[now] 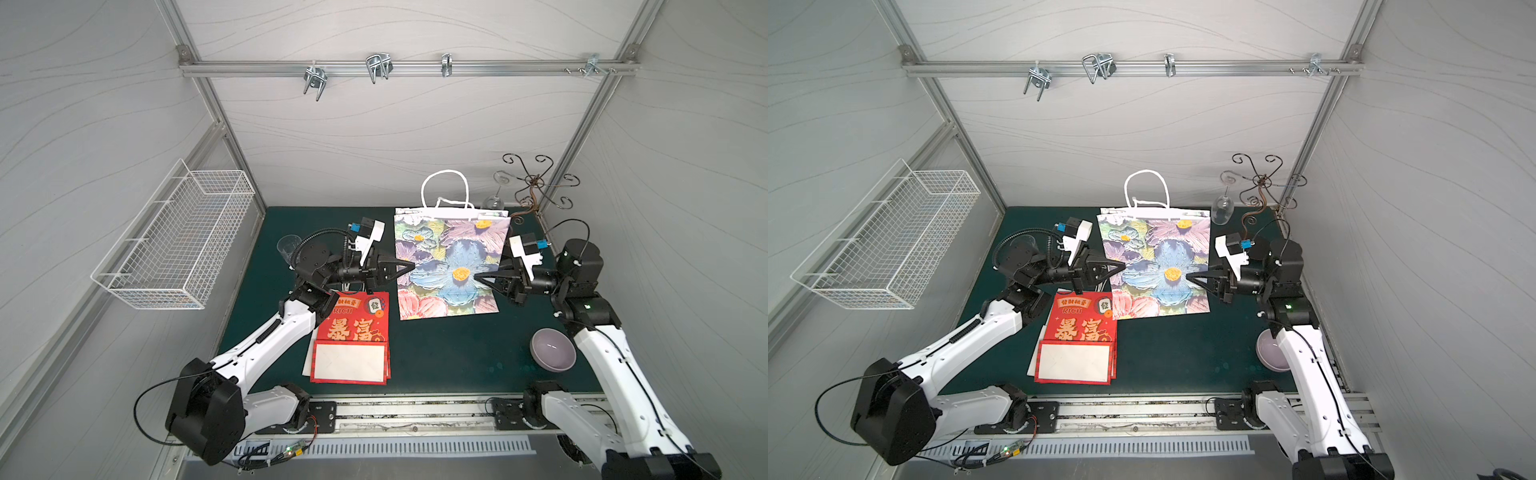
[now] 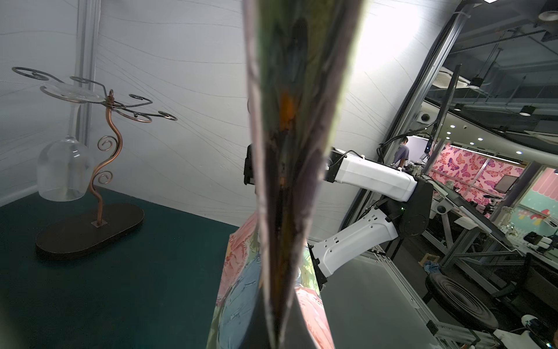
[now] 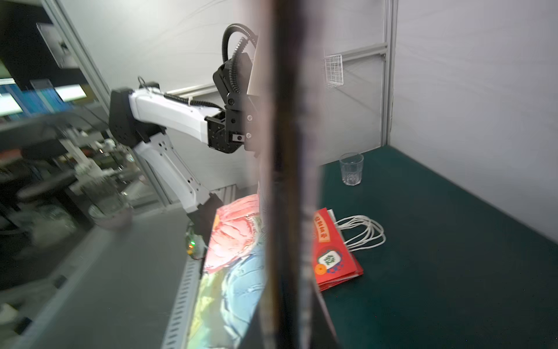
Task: Put away the paper bag
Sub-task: Press the paper bag at the center of the board.
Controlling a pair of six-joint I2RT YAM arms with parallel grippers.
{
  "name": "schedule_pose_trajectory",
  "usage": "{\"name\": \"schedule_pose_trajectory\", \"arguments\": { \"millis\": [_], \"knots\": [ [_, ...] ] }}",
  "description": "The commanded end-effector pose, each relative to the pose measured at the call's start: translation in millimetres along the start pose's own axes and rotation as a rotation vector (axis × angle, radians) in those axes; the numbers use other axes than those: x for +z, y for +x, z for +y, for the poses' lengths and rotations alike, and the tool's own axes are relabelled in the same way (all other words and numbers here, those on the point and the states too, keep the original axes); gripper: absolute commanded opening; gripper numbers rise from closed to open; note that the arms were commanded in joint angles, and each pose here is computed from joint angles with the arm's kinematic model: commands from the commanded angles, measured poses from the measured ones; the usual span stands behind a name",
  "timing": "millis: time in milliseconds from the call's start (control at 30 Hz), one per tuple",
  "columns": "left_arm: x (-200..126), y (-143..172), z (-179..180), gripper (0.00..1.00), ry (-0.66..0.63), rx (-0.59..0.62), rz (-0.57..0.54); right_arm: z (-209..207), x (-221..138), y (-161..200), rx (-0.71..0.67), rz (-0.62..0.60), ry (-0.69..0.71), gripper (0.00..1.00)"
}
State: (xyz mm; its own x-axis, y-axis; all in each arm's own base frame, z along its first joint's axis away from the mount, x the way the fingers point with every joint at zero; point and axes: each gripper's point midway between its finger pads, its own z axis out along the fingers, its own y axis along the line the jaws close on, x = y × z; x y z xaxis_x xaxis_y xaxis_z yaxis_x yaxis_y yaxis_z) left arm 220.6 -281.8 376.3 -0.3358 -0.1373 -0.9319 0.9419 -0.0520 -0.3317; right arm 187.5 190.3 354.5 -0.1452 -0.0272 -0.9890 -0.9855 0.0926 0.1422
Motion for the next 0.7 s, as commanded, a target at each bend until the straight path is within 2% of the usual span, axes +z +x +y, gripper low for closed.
{"name": "schedule_pose_trajectory", "arguments": {
  "millis": [0,167,200,233,267,333,500,567,667],
  "knots": [
    [-0.7,-18.7,-13.6,0.0,0.024,0.071,-0.028,9.5,-1.5,-7.8,-0.028,-0.008,-0.025,0.0],
    [-3.4,-18.4,-11.5,0.0,-0.002,0.06,-0.034,11.3,-1.4,-10.5,-0.035,-0.004,-0.025,0.0],
    [-3.8,-19.0,-11.4,0.0,-0.007,0.059,-0.033,9.9,-1.5,-10.1,-0.032,-0.003,-0.015,0.13],
    [-4.1,-19.5,-11.6,0.0,-0.008,0.059,-0.031,8.2,-1.6,-9.9,-0.032,-0.001,0.001,0.38],
    [-4.2,-19.6,-12.2,0.0,-0.007,0.06,-0.031,6.5,-1.8,-9.2,-0.031,0.002,0.015,0.5],
    [-4.6,-21.3,-13.9,0.0,-0.001,0.063,-0.032,3.8,-2.0,-5.5,-0.026,0.011,0.033,0.59],
    [-3.7,-31.5,-23.1,0.0,0.033,0.072,-0.049,-5.9,-1.1,18.2,-0.007,0.039,0.053,0.56],
    [-3.5,-32.3,-23.6,0.0,0.036,0.073,-0.046,-5.5,-0.3,19.7,0.019,0.028,0.032,0.47],
    [-3.7,-30.0,-22.6,0.0,0.029,0.073,-0.04,0.3,-0.3,14.8,0.02,0.017,0.001,0.25]
  ]
}}
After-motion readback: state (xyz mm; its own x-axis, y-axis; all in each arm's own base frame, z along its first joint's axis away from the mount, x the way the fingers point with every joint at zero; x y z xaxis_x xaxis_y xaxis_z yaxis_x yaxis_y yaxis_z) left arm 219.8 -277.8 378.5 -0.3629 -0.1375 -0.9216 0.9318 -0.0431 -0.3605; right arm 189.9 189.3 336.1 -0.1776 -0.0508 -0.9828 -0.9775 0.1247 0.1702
